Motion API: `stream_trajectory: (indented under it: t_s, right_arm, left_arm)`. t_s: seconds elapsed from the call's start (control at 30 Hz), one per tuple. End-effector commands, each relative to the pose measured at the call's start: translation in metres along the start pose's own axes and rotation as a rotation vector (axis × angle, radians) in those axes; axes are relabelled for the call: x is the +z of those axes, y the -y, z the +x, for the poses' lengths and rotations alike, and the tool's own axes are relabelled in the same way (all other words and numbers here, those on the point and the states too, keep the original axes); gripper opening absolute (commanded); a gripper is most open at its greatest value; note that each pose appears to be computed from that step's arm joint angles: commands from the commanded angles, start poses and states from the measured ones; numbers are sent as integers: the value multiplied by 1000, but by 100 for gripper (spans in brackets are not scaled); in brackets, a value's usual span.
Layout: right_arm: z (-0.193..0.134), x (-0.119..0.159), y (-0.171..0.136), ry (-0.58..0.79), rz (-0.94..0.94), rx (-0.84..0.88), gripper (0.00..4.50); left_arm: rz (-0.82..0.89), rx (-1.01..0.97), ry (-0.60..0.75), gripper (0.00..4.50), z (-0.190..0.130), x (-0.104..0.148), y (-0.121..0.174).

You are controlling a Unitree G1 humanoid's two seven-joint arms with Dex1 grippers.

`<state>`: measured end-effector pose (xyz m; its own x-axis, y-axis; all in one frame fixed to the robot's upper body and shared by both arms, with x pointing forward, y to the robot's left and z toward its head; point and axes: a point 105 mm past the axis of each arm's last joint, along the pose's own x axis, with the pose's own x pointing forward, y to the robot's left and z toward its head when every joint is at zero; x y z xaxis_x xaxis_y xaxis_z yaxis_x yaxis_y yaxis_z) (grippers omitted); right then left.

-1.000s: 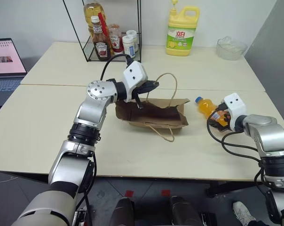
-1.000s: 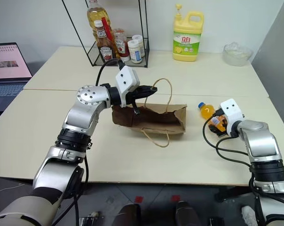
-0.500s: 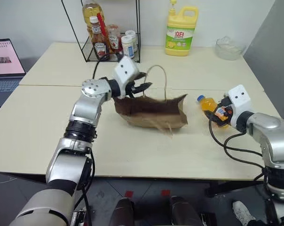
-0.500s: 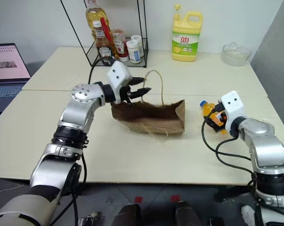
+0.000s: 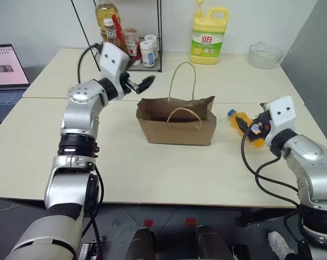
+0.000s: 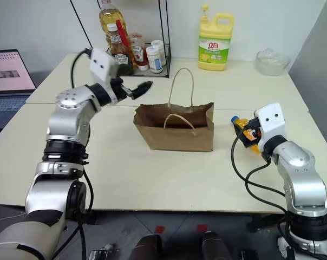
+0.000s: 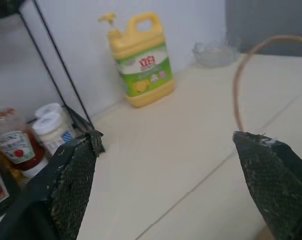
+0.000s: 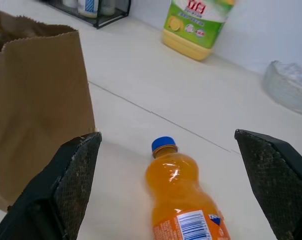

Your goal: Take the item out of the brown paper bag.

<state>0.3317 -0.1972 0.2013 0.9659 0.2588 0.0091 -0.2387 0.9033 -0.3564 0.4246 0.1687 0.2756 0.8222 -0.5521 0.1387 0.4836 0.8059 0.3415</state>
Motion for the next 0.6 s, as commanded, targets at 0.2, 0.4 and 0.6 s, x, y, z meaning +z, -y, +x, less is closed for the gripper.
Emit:
stream_trajectory:
  t_s: [0.2,0.4,0.6]
  right_arm:
    - [-35,-5,-27,59,81,-78,450]
    - [-55,-35,-51,-40,165,-102,450]
    - [-59,-65,-64,-143,276,-153,450]
  left_arm:
    - [-54,292,-165,448,-94,-69,-11]
    - [-156,296,-328,448,-132,-117,66]
    - [-242,319,-378,448,-138,-134,114]
